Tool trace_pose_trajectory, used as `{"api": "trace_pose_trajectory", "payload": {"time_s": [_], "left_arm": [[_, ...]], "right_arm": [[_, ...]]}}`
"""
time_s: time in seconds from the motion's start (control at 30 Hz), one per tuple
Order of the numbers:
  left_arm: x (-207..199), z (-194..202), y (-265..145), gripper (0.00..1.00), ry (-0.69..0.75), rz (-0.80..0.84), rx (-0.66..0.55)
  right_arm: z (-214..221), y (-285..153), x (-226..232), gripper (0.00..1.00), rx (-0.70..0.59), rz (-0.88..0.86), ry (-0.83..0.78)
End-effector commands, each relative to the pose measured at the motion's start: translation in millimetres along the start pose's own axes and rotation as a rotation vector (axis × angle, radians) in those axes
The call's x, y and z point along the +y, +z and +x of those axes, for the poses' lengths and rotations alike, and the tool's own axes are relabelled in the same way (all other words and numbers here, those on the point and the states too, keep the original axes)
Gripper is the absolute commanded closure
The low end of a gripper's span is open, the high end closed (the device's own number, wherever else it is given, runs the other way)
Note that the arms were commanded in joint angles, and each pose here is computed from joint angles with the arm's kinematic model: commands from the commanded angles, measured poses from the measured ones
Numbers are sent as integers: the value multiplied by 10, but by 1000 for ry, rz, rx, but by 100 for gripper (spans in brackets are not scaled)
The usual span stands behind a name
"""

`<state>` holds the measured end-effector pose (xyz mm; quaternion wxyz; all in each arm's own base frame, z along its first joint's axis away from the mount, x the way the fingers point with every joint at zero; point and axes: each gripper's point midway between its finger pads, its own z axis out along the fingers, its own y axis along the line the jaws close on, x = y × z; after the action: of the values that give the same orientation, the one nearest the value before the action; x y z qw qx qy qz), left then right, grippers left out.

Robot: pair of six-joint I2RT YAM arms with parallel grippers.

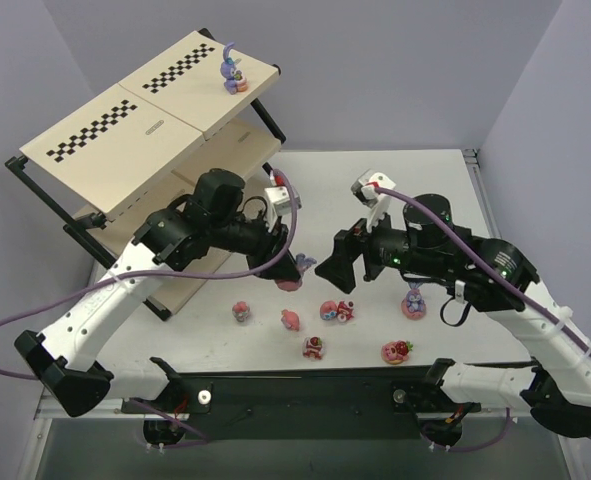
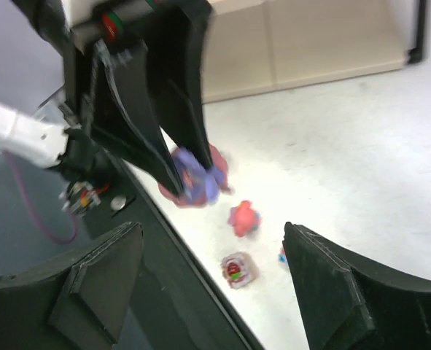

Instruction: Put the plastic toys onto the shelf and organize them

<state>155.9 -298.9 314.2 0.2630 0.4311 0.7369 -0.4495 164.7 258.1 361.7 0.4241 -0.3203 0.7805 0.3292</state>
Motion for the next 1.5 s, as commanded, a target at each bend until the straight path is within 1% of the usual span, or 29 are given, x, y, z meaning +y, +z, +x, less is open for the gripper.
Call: {"api": "trace_pose_trajectory", "payload": {"time_s": [0.0,0.03,0.13,0.17,0.2,0.27,0.33,0.4,0.43,0.5,0.53,0.63,0.67,0.73,0.83,1.0,1.13,1.47], "left_arm": [[119,-682,-539,100,68,-170,-267],[175,-805,-643,100,76,-222,-316],[150,-1177,-982,100,104,-325,-464],[232,-1281,-1105,100,98,-408,-513],[207,-1401,-1247,100,106,-447,-565],[340,-1551,-1503,100,92,-585,-648],[384,-1702,-1769,100,91,-677,-731],[408,-1810,-1937,100,98,-730,-786],[341,-1929,-2070,100,123,-740,-838],[334,-2037,-2172,100,148,-762,-874],[295,-2118,-2301,100,167,-781,-911],[393,-2218,-2404,100,185,-815,-918],[478,-2259,-2504,100,170,-842,-933],[489,-2304,-2540,100,187,-810,-928],[622,-2332,-2637,100,191,-843,-934],[779,-2325,-2661,100,246,-859,-886],[962,-2261,-2733,100,221,-899,-854],[1263,-2152,-2736,100,167,-867,-822]], "right_arm": [[-162,-128,-434,20,-125,247,49],[-165,-163,-499,20,-142,283,62],[-127,-224,-729,21,-172,407,118],[-120,-253,-795,21,-181,440,133],[-115,-265,-845,21,-190,460,161],[-73,-262,-900,21,-188,476,183],[-41,-264,-940,21,-187,490,200],[-19,-263,-959,22,-184,495,205],[-8,-265,-965,22,-184,496,211],[26,-246,-982,22,-177,499,217],[34,-244,-986,22,-174,499,221],[64,-225,-988,22,-169,498,225],[85,-215,-998,22,-164,501,227],[114,-206,-1001,23,-158,501,230],[167,-195,-1013,23,-148,503,233],[200,-192,-1041,23,-142,509,240],[227,-166,-1059,23,-129,508,239],[265,-88,-1080,23,-99,497,244]]}}
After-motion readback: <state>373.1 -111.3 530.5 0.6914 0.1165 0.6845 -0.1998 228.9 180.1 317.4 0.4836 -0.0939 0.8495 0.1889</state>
